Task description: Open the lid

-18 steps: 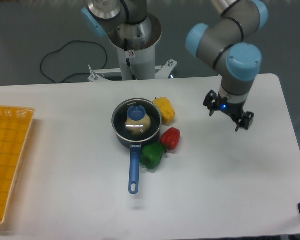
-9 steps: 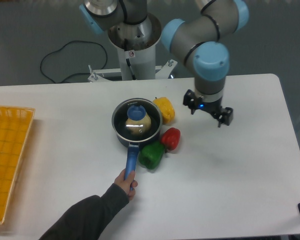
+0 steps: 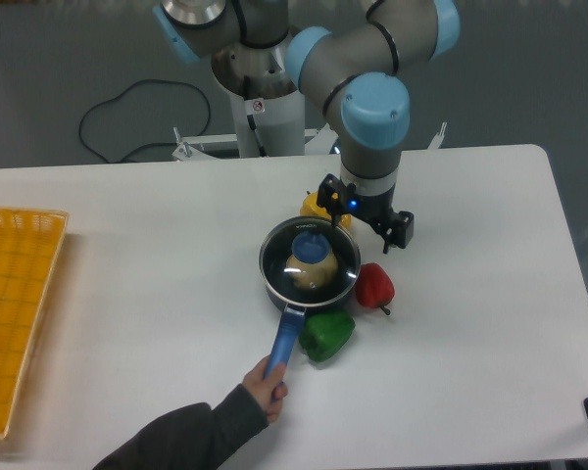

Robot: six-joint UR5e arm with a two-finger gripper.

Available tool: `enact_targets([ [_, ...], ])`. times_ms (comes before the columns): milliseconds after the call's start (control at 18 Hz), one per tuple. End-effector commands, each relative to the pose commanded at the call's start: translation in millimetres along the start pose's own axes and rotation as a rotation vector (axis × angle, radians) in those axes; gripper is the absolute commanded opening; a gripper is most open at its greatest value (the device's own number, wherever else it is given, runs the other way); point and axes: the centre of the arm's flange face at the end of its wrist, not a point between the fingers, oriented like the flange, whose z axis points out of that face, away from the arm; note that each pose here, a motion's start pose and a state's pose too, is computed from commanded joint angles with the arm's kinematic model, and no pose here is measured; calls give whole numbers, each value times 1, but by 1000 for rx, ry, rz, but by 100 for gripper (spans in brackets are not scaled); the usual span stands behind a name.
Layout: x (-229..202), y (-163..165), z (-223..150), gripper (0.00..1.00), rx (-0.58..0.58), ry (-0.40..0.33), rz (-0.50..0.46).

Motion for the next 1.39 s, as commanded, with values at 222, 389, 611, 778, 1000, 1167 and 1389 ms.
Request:
enact_targets([
  [222,5,-5,-3,100,7,1,-9],
  [389,6,-6,-1,100,4,3,-9],
  [611,9,-9,1,100,0,6,-23],
  [778,25,-25,-2,100,2,1,-46],
  [1000,64,-61,-2,100,-32,-30,-72],
  [1167,82,-74,4,100,-80,-55,-66],
  [1389,104,-92,8,100,-77,-51,-60],
])
